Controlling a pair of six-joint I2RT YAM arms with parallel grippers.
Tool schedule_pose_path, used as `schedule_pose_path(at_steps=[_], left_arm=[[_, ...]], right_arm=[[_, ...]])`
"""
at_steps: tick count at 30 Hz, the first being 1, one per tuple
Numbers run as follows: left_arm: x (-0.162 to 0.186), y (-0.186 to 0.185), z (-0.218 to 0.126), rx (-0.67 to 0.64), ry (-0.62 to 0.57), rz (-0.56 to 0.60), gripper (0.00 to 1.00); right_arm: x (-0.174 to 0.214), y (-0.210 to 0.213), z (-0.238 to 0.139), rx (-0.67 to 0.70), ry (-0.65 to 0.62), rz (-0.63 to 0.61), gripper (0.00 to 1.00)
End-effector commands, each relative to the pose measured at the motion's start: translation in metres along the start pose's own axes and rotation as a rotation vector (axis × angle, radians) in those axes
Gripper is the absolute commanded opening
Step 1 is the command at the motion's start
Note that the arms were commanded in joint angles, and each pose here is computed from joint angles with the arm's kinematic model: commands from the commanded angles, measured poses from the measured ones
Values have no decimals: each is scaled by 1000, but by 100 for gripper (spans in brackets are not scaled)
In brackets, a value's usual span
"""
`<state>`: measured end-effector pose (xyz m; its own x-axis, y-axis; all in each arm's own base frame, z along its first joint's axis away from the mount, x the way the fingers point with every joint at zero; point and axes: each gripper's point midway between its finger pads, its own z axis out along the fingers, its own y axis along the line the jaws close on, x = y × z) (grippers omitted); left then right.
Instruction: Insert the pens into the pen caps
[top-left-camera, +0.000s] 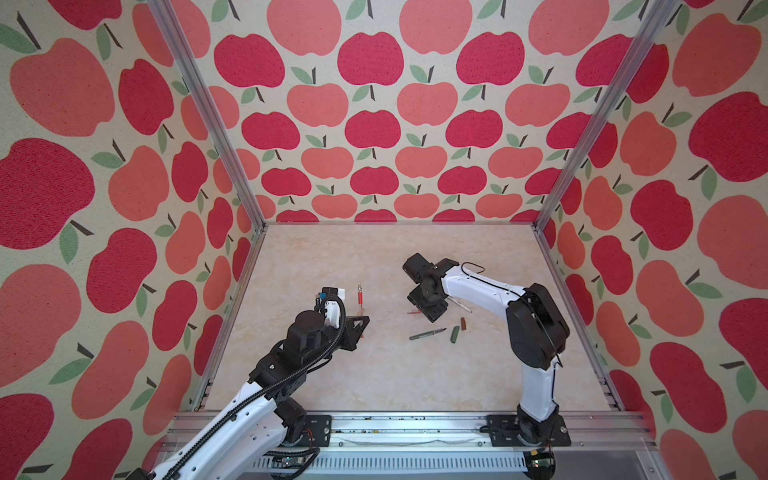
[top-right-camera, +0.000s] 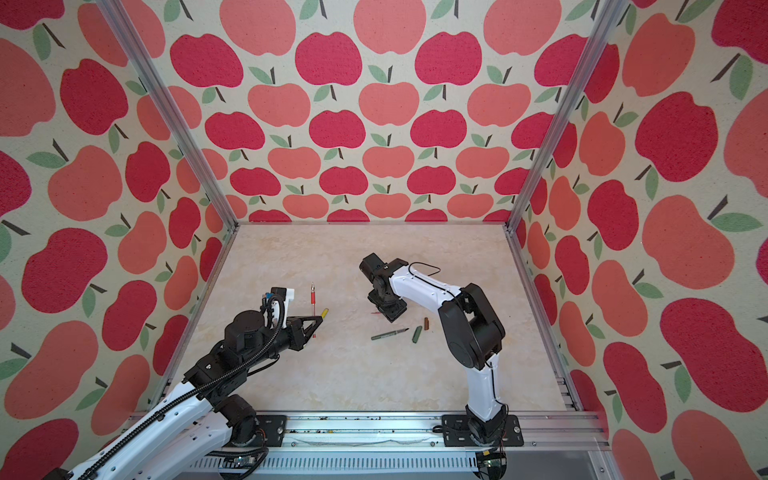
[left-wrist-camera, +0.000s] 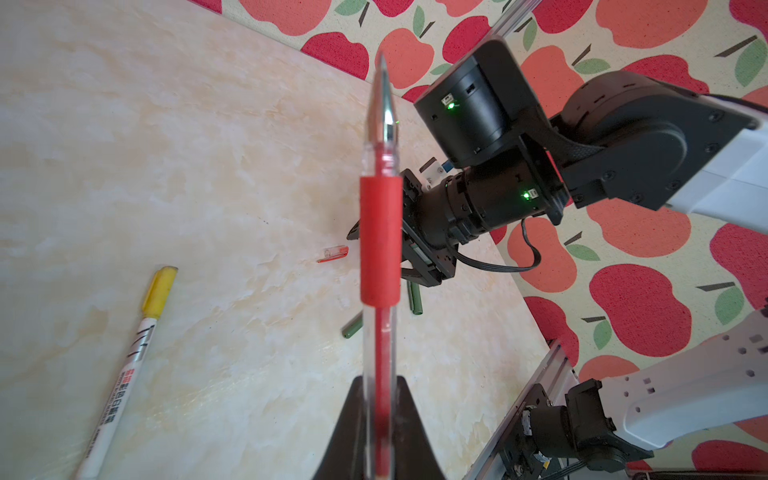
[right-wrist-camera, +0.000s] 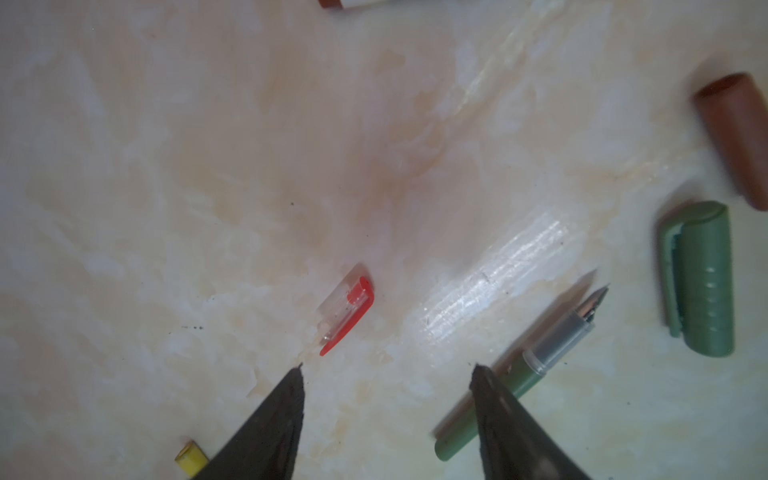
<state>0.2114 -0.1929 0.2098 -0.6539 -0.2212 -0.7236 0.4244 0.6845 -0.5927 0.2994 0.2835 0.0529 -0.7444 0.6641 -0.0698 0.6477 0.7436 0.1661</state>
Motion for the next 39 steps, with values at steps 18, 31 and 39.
schedule_pose_path(at_steps=[18,31,39], left_arm=[[-19,-16,-14,34,-49,95,0],[-21,-17,-20,18,-50,138,0],[-18,-14,-18,9,-39,136,0]], right_arm=[[4,7,31,103,5,65,49],[5,1,52,183,0,34,33],[8,5,64,160,17,25,20]])
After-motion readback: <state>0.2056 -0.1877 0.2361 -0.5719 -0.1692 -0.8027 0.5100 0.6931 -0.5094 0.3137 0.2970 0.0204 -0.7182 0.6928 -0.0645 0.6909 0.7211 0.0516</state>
